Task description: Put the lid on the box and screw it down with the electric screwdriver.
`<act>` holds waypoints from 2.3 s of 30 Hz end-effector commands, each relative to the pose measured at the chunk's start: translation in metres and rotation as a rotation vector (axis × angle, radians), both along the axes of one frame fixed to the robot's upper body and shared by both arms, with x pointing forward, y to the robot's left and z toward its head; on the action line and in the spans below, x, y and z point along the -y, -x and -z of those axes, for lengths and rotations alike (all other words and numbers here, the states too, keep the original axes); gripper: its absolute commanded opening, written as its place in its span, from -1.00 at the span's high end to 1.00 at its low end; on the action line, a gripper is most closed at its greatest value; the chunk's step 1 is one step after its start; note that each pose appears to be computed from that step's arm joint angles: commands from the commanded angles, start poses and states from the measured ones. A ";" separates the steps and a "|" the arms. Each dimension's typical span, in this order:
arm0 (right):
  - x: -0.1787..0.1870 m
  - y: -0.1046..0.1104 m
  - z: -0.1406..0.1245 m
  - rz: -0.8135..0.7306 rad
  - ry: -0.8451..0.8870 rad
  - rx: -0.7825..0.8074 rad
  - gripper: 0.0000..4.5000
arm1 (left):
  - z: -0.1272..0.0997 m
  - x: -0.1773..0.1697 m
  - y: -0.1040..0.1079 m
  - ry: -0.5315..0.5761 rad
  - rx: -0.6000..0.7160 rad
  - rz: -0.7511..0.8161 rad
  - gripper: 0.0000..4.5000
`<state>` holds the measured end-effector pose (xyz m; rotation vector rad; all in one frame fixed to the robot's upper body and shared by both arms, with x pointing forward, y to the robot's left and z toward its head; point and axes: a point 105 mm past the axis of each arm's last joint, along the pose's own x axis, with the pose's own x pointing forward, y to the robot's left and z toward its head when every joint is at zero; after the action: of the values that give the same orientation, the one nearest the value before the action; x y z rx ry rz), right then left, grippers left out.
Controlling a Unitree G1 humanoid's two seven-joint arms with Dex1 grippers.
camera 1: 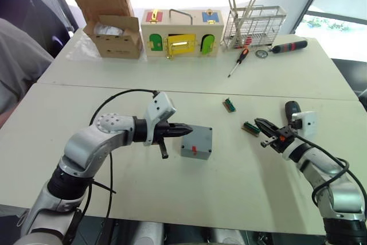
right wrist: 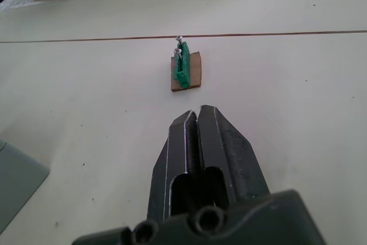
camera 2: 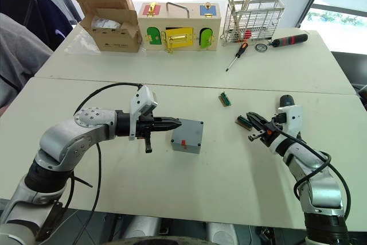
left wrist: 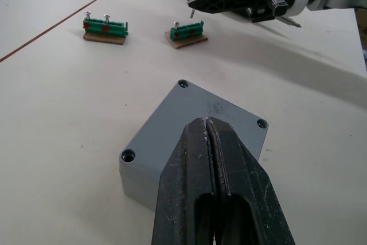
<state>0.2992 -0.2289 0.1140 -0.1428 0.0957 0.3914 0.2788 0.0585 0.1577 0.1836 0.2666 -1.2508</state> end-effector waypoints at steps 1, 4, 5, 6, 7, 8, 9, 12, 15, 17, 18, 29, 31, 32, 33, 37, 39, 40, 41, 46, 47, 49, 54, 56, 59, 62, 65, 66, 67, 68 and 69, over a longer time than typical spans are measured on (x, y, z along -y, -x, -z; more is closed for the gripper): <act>-0.008 -0.001 -0.045 -0.038 0.029 0.168 0.98 | -0.008 -0.006 -0.004 -0.005 0.048 -0.005 1.00; -0.047 0.015 -0.059 -0.257 0.035 0.175 0.98 | -0.015 -0.022 -0.013 -0.005 0.054 -0.057 1.00; -0.055 0.019 -0.061 -0.301 0.032 0.170 0.98 | -0.017 -0.026 -0.014 -0.001 0.053 -0.068 1.00; -0.061 0.023 -0.062 -0.334 0.035 0.166 0.98 | -0.018 -0.029 -0.014 0.000 0.049 -0.072 1.00; -0.071 0.025 -0.063 -0.376 0.038 0.160 0.98 | -0.017 -0.034 -0.011 -0.017 0.041 -0.062 1.00; -0.080 0.026 -0.063 -0.415 0.037 0.151 0.98 | -0.014 -0.038 -0.006 -0.035 0.028 -0.048 1.00; -0.086 0.028 -0.063 -0.440 0.037 0.144 0.98 | -0.013 -0.041 -0.003 -0.048 0.019 -0.038 1.00; -0.100 0.031 -0.057 -0.500 0.038 0.115 0.98 | -0.010 -0.042 0.005 -0.066 0.009 -0.013 1.00; -0.104 0.031 -0.052 -0.519 0.043 0.101 0.98 | -0.010 -0.041 0.009 -0.068 0.008 -0.007 1.00; -0.106 0.030 -0.048 -0.526 0.044 0.091 0.98 | -0.010 -0.041 0.010 -0.067 0.010 -0.010 1.00; -0.108 0.029 -0.045 -0.533 0.041 0.086 0.98 | -0.010 -0.040 0.011 -0.066 0.011 -0.014 1.00; -0.116 0.018 -0.033 -0.549 0.049 0.089 0.98 | -0.009 -0.035 0.018 -0.054 0.002 -0.006 1.00; -0.117 0.017 -0.033 -0.552 0.049 0.091 0.98 | -0.008 -0.035 0.018 -0.055 0.000 -0.006 1.00; -0.118 0.017 -0.033 -0.555 0.047 0.091 0.98 | -0.008 -0.034 0.019 -0.055 0.000 -0.006 1.00; -0.118 0.018 -0.032 -0.556 0.047 0.090 0.98 | -0.008 -0.034 0.019 -0.054 -0.001 -0.006 1.00; -0.118 0.018 -0.030 -0.556 0.049 0.088 0.98 | -0.007 -0.034 0.019 -0.053 -0.003 -0.008 1.00; -0.119 0.017 -0.029 -0.551 0.048 0.090 0.98 | -0.006 -0.034 0.018 -0.053 -0.003 -0.011 1.00; -0.119 0.016 -0.029 -0.549 0.048 0.091 0.98 | -0.006 -0.034 0.018 -0.053 -0.003 -0.012 1.00; -0.119 0.015 -0.030 -0.546 0.046 0.093 0.98 | -0.006 -0.033 0.018 -0.052 -0.003 -0.012 1.00; -0.123 0.014 -0.026 -0.549 0.044 0.084 0.98 | -0.005 -0.034 0.016 -0.053 -0.001 -0.020 1.00; -0.123 0.014 -0.025 -0.549 0.046 0.083 0.98 | -0.005 -0.034 0.016 -0.053 -0.001 -0.022 1.00; -0.122 0.014 -0.025 -0.549 0.048 0.082 0.98 | -0.005 -0.034 0.016 -0.054 0.001 -0.025 1.00; -0.119 0.013 -0.022 -0.541 0.056 0.077 0.98 | -0.006 -0.034 0.015 -0.053 0.007 -0.033 1.00; -0.118 0.013 -0.021 -0.539 0.056 0.076 0.98 | -0.006 -0.034 0.015 -0.053 0.007 -0.034 1.00; -0.118 0.012 -0.021 -0.535 0.057 0.077 0.98 | -0.005 -0.034 0.014 -0.054 0.008 -0.036 1.00; -0.119 0.012 -0.020 -0.536 0.058 0.075 0.98 | -0.005 -0.033 0.014 -0.053 0.010 -0.034 1.00; -0.120 0.012 -0.018 -0.541 0.062 0.068 0.98 | -0.005 -0.033 0.014 -0.055 0.011 -0.032 1.00; -0.120 0.011 -0.017 -0.539 0.066 0.065 0.98 | -0.005 -0.033 0.013 -0.056 0.013 -0.032 1.00; -0.120 0.011 -0.016 -0.540 0.073 0.062 0.98 | -0.005 -0.034 0.013 -0.058 0.014 -0.032 1.00; -0.120 0.011 -0.016 -0.540 0.077 0.061 0.98 | -0.006 -0.034 0.013 -0.059 0.015 -0.033 1.00; -0.120 0.010 -0.016 -0.539 0.081 0.061 0.98 | -0.006 -0.034 0.012 -0.058 0.017 -0.033 1.00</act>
<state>0.2876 -0.1112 0.1209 -0.2451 0.0550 0.9154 0.2668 0.0945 0.1570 0.2150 0.3269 -1.1991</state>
